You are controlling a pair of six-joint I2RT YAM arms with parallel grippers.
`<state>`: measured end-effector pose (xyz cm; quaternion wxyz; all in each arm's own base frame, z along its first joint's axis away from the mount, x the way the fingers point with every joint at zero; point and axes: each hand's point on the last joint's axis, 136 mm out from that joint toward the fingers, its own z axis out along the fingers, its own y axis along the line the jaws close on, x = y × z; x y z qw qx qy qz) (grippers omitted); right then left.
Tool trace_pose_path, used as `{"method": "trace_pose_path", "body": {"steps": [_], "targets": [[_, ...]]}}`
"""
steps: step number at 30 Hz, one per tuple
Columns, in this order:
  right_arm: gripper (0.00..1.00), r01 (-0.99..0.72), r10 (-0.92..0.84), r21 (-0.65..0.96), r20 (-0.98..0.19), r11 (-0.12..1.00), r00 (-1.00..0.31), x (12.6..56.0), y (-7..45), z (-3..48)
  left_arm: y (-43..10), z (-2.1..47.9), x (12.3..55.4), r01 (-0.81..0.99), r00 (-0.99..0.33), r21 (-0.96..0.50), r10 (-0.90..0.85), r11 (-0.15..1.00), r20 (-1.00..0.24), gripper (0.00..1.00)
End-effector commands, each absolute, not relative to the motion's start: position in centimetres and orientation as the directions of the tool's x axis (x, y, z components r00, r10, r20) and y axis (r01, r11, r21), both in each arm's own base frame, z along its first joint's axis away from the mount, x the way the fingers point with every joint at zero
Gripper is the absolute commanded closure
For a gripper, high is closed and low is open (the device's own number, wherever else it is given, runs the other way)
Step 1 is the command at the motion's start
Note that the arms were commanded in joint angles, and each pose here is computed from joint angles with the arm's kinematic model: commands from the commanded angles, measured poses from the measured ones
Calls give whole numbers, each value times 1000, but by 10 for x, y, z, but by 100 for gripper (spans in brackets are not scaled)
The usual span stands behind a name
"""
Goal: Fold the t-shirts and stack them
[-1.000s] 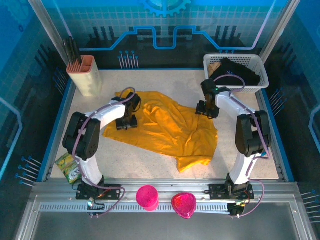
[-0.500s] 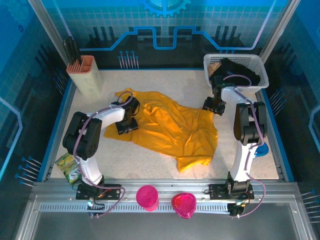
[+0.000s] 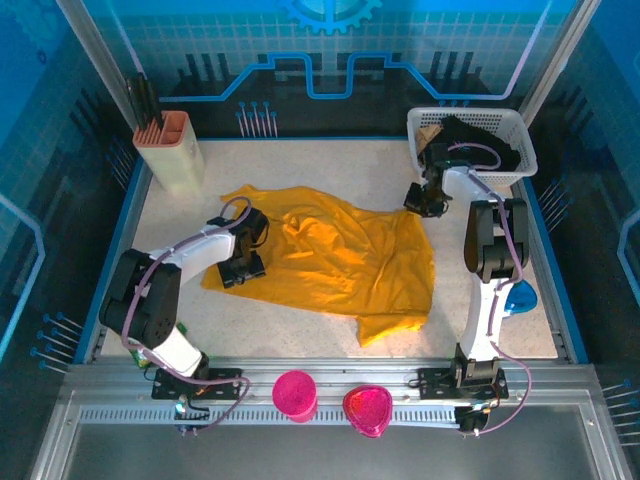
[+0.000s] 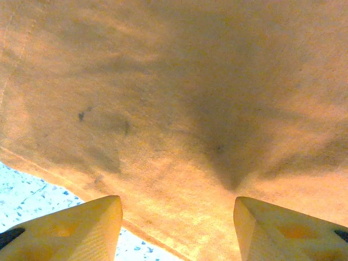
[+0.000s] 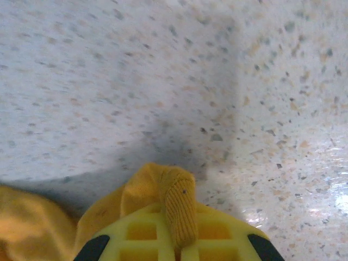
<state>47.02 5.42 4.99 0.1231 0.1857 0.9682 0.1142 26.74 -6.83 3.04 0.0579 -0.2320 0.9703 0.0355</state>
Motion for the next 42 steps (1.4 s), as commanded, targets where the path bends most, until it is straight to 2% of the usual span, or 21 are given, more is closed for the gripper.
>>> {"method": "trace_pose_path", "body": {"steps": [1, 5, 11, 15, 18, 20, 22, 25, 27, 31, 34, 42], "targets": [[100, 227, 338, 335, -325, 914, -883, 489, 62, 122, -70, 34, 274, -452, -887, 46, -443, 891, -129, 43], [100, 139, 287, 391, -350, 910, -892, 467, 89, 150, -75, 26, 278, -448, -888, 21, -442, 894, -126, 43], [100, -83, 134, 466, -414, 881, -900, 389, 175, 172, -77, 14, 277, -440, -894, 26, -435, 898, -106, 44], [100, -179, 6, 472, -364, 863, -931, 329, 233, 145, -80, 11, 280, -436, -896, 12, -432, 900, -101, 44], [98, -191, -46, 471, -301, 861, -953, 290, 257, 118, -80, 13, 280, -434, -896, 11, -431, 901, -108, 44], [83, -184, -56, 482, -269, 857, -962, 271, 265, 106, -78, 15, 280, -432, -897, 15, -428, 902, -115, 44], [62, -169, -46, 498, -250, 851, -967, 259, 266, 104, -77, 18, 280, -432, -896, 17, -426, 902, -125, 44], [46, -170, -32, 498, -273, 850, -961, 252, 259, 117, -75, 22, 280, -429, -896, 18, -423, 903, -135, 44], [42, -169, -19, 462, -311, 871, -950, 255, 248, 129, -76, 24, 281, -428, -895, 14, -422, 903, -141, 44], [42, -119, 33, 387, -364, 914, -931, 265, 218, 146, -76, 25, 280, -429, -894, 4, -424, 903, -142, 44], [48, -59, 81, 376, -347, 925, -934, 273, 203, 141, -77, 24, 279, -430, -893, 0, -426, 903, -142, 44], [57, -31, 78, 365, -280, 930, -957, 295, 215, 108, -78, 22, 277, -428, -895, -5, -424, 904, -135, 44]]}}
